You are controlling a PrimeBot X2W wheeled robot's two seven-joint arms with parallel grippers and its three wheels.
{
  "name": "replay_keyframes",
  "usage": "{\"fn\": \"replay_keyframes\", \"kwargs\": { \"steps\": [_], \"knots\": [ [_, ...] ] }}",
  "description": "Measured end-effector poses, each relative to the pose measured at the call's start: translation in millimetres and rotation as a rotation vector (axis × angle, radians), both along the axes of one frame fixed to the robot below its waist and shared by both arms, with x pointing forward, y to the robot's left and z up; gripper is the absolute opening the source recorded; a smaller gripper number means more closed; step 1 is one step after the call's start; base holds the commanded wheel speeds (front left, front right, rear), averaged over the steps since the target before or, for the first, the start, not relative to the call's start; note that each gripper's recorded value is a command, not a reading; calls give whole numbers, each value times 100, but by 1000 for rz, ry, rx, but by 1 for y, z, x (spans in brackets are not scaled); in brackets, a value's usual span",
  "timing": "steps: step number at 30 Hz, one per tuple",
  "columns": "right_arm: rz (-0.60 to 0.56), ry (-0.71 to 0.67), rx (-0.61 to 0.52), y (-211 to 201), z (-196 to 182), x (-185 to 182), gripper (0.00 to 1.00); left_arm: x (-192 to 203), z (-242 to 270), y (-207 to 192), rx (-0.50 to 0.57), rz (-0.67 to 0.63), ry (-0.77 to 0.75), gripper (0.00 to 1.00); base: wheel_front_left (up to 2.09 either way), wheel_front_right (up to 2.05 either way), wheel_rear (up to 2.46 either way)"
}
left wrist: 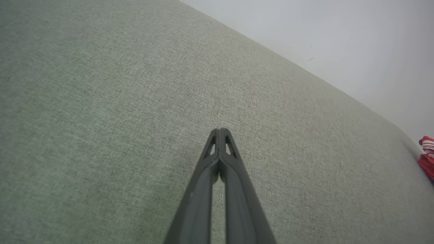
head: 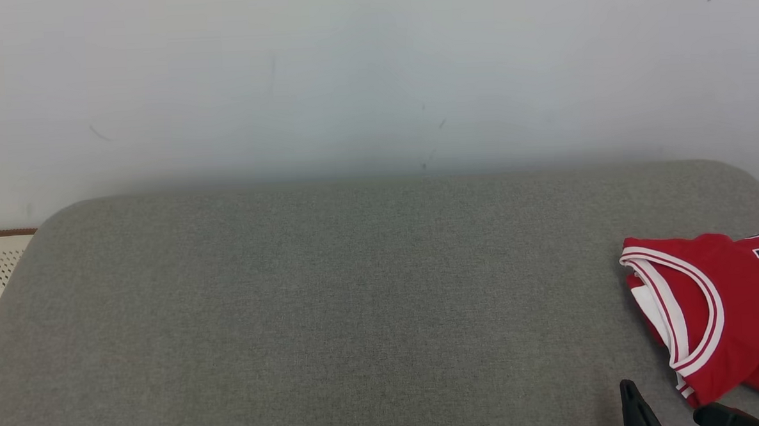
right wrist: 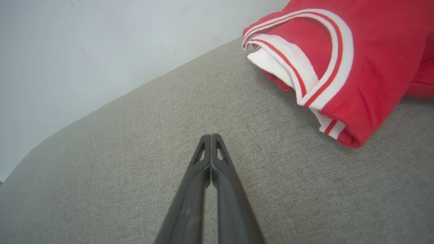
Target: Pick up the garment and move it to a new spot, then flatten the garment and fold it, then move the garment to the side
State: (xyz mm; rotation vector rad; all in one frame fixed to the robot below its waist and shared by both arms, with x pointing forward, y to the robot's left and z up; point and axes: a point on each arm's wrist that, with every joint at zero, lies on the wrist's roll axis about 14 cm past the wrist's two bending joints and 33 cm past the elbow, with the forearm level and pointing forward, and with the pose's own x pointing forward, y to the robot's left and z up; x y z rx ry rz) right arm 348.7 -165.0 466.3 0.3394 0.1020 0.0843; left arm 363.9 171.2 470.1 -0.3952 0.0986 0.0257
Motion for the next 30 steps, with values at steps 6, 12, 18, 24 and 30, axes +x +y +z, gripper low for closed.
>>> {"fn": "replay_keyframes", "kwargs": {
  "steps": [6, 12, 18, 24, 30],
  "knots": [
    [-28, 15, 86, -4, 0, 2, 0, 1, 0, 4, -82, 18, 10, 0, 0, 0, 0],
    [-54, 10, 187, -8, 7, 8, 0, 5, 4, 7, -184, 34, 7, 0, 0, 0, 0],
    [-77, 24, 280, -11, 7, 10, 0, 7, 4, 9, -273, 45, 16, 0, 0, 0, 0],
    [-97, 21, 383, -14, 12, 16, 0, 9, 5, 12, -377, 61, 17, 0, 0, 0, 0],
    [-114, 28, 465, -17, 13, 18, 0, 11, 7, 14, -455, 66, 16, 0, 0, 0, 0]
  ]
}}
